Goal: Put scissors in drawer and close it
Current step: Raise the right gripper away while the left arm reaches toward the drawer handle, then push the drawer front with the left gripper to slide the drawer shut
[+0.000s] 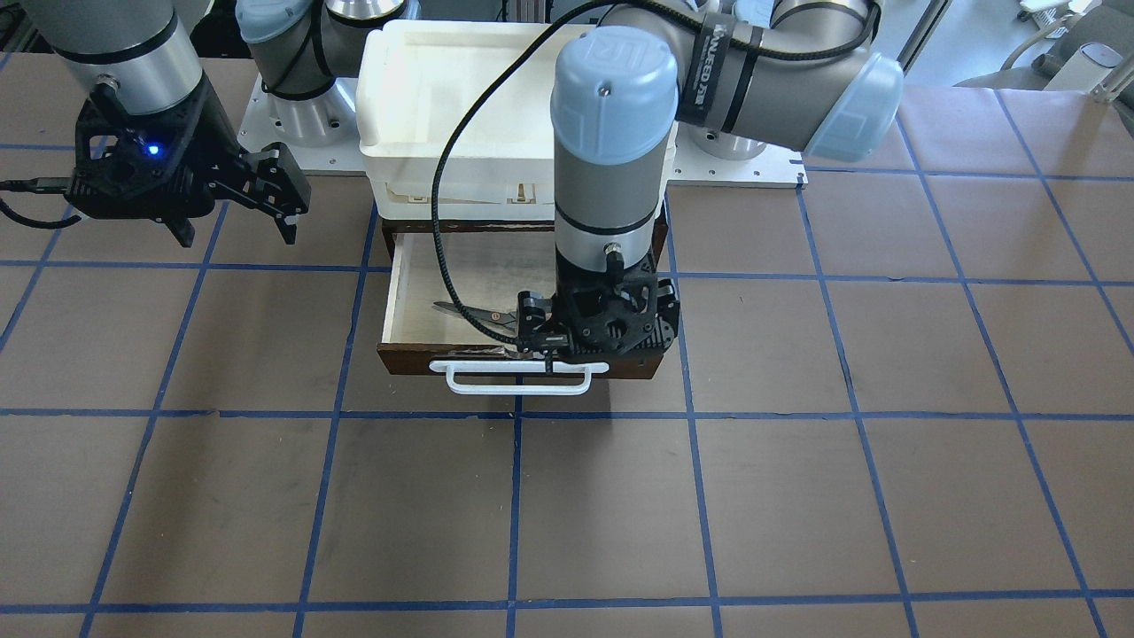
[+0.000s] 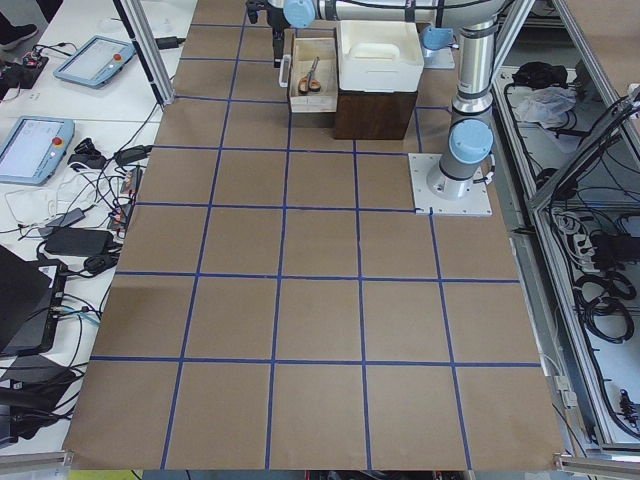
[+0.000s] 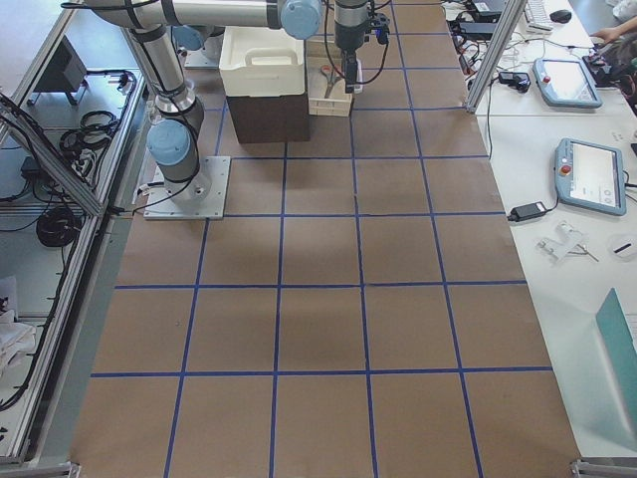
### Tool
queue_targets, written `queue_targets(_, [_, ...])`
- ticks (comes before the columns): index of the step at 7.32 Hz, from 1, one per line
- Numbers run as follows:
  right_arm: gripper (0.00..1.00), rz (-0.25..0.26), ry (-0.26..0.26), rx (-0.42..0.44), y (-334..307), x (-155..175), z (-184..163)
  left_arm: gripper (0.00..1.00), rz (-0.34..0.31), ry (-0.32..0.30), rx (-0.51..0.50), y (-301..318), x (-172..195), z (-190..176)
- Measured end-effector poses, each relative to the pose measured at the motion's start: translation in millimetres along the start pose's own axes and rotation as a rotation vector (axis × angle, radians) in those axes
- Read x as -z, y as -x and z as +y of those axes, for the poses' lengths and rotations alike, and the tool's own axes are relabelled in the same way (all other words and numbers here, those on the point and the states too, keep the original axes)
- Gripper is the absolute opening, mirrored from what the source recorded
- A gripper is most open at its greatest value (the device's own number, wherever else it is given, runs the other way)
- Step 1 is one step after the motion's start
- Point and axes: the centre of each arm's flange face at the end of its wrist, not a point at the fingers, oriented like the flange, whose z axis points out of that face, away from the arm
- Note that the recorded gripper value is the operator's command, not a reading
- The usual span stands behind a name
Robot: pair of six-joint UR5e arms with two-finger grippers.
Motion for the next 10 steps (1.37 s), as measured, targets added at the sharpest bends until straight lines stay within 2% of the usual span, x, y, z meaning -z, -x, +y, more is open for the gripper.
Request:
queue_targets(2, [1.00, 0.000, 0.005, 0.020, 4.0, -2.1, -0.1, 1.00, 0.003, 0.001, -0.029, -27.4, -49.6, -15.5])
queue_targets(5, [1.00, 0.003, 0.007, 0.026, 3.7, -2.3, 0.1, 1.00, 0.006, 0.024, -0.067, -55.7, -98.8, -33.0])
queue_targets(8, [1.00, 0.004, 0.009, 0.026, 3.9, -3.5, -0.6, 1.00, 0.010, 0.099, -0.097, -66.5, -132.5, -30.0])
queue_targets(10, [1.00, 0.003, 0.009, 0.020, 3.8, -4.2, -1.3, 1.00, 0.012, 0.156, -0.103, -68.8, -142.4, -24.1])
